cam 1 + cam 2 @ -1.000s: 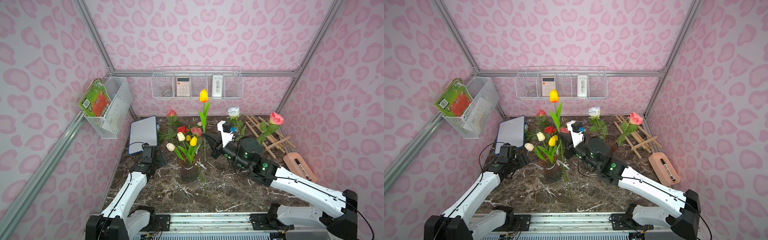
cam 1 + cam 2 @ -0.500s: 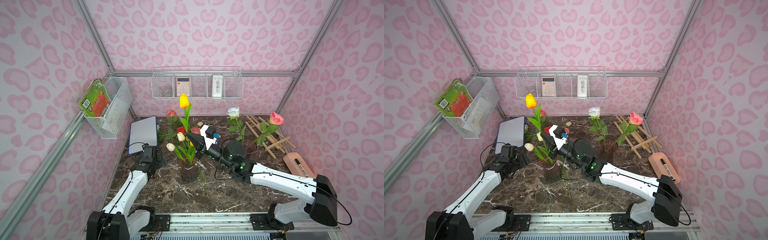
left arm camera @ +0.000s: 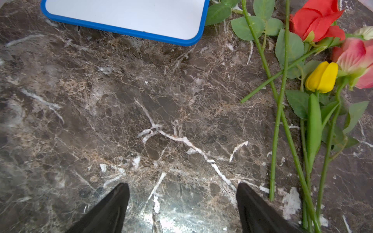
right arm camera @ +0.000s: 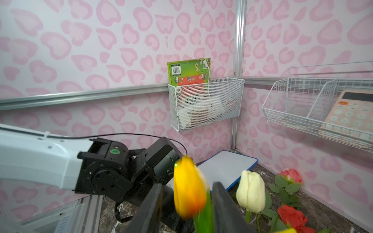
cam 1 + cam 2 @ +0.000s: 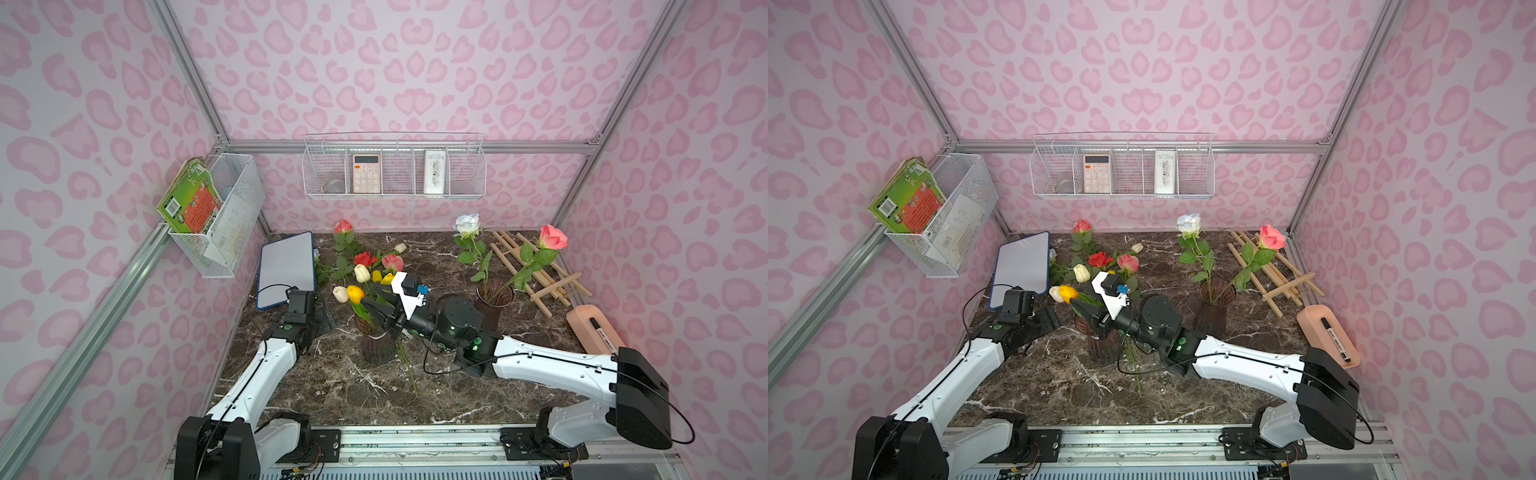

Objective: Arrange the flowers in different vases according to their variety
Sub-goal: Insert the flower into the vase, then pick up the flower at the center of the board.

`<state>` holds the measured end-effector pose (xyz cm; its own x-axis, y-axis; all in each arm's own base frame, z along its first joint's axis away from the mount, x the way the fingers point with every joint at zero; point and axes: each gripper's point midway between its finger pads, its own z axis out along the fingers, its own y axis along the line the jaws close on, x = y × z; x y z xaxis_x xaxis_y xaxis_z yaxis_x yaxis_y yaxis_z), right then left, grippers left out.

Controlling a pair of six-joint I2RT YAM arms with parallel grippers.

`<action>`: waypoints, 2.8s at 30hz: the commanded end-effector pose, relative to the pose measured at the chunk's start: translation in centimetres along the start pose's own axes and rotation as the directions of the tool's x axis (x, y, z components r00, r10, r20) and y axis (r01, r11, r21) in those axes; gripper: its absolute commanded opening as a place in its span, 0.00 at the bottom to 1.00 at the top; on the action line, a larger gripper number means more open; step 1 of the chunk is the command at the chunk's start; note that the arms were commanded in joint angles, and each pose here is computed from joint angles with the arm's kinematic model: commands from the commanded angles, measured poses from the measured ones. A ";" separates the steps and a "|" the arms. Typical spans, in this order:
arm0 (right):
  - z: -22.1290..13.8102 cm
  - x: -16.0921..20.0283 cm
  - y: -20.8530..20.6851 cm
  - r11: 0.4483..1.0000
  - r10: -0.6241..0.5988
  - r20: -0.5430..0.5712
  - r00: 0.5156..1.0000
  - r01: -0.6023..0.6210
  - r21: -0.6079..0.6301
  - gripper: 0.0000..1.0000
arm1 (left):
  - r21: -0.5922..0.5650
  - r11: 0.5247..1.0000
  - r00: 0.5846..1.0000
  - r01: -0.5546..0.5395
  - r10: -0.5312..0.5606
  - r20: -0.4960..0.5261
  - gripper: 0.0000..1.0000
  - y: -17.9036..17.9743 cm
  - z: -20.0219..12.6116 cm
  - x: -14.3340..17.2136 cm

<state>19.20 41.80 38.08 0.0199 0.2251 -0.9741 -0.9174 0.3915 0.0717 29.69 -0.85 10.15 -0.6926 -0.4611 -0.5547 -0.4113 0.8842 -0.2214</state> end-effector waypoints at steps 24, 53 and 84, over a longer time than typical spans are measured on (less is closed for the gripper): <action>-16.5 19.5 -3.7 0.796 0.604 -0.606 0.519 -0.344 0.498 0.46 | -0.004 1.000 1.000 -0.019 0.019 0.006 0.88 -0.2 0.2 -0.4; -21.4 33.6 -2.6 0.746 0.613 -0.777 0.145 0.219 0.630 0.40 | 0.016 1.000 1.000 -0.015 0.015 0.014 0.88 -0.4 -0.4 -0.6; -16.8 22.7 -9.2 0.725 0.548 -0.600 0.583 0.028 0.688 0.00 | 0.064 0.998 0.999 -0.004 0.001 0.051 0.88 -0.8 -1.8 -0.9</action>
<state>20.42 27.08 9.43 -0.7909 -0.1992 -0.5786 -0.3399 0.9293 0.1447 29.73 -1.19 12.25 -0.6632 -0.4498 -0.5982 -0.3706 0.8918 -0.2597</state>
